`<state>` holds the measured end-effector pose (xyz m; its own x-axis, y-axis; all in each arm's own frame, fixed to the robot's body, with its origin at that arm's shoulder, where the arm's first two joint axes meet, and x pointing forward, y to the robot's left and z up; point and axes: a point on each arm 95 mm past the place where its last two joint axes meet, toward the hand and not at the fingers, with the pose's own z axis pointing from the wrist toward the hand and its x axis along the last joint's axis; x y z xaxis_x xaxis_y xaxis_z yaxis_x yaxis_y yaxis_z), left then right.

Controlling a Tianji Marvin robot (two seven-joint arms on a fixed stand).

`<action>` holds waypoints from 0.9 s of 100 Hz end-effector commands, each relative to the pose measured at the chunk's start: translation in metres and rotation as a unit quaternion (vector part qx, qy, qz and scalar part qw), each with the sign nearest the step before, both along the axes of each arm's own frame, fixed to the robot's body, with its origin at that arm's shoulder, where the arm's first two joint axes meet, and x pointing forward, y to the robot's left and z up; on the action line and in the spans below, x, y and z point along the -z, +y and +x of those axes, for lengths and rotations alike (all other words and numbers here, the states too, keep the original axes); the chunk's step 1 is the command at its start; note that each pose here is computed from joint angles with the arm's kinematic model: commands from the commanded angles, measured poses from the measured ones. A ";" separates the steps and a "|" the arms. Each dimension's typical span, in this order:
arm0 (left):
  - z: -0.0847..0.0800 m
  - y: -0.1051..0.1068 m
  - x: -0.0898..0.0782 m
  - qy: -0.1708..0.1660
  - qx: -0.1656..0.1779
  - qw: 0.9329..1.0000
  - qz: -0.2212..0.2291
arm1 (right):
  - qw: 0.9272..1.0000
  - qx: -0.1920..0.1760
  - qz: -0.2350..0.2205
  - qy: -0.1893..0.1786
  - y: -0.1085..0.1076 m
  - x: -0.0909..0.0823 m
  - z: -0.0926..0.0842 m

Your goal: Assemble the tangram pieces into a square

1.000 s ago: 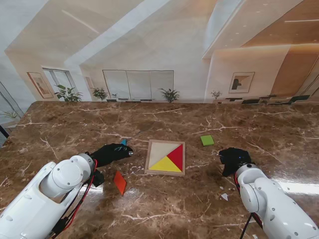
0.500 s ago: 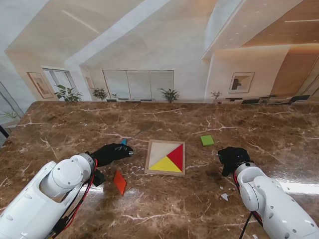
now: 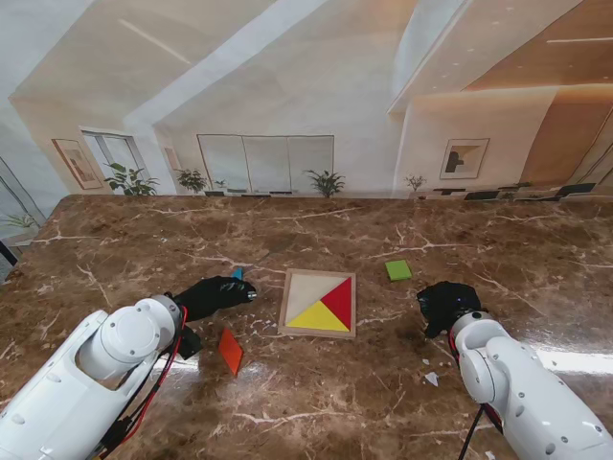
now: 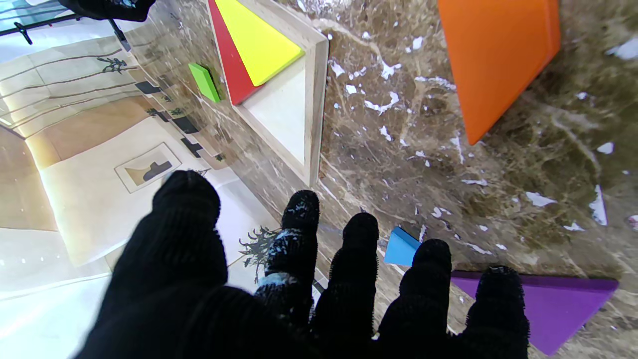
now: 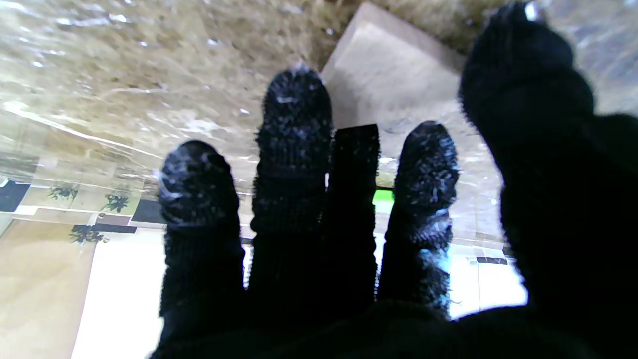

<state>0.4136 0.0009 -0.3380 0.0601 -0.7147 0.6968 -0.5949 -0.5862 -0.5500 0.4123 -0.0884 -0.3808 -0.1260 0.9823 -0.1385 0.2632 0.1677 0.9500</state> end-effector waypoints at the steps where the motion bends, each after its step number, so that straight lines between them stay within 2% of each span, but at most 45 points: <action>1: -0.002 0.000 0.003 0.007 0.001 1.000 0.002 | 0.996 0.017 -0.009 0.084 -0.011 0.055 -0.032; 90: -0.002 0.001 0.004 0.006 -0.002 1.000 0.001 | 0.997 0.011 0.039 0.068 -0.017 0.054 -0.024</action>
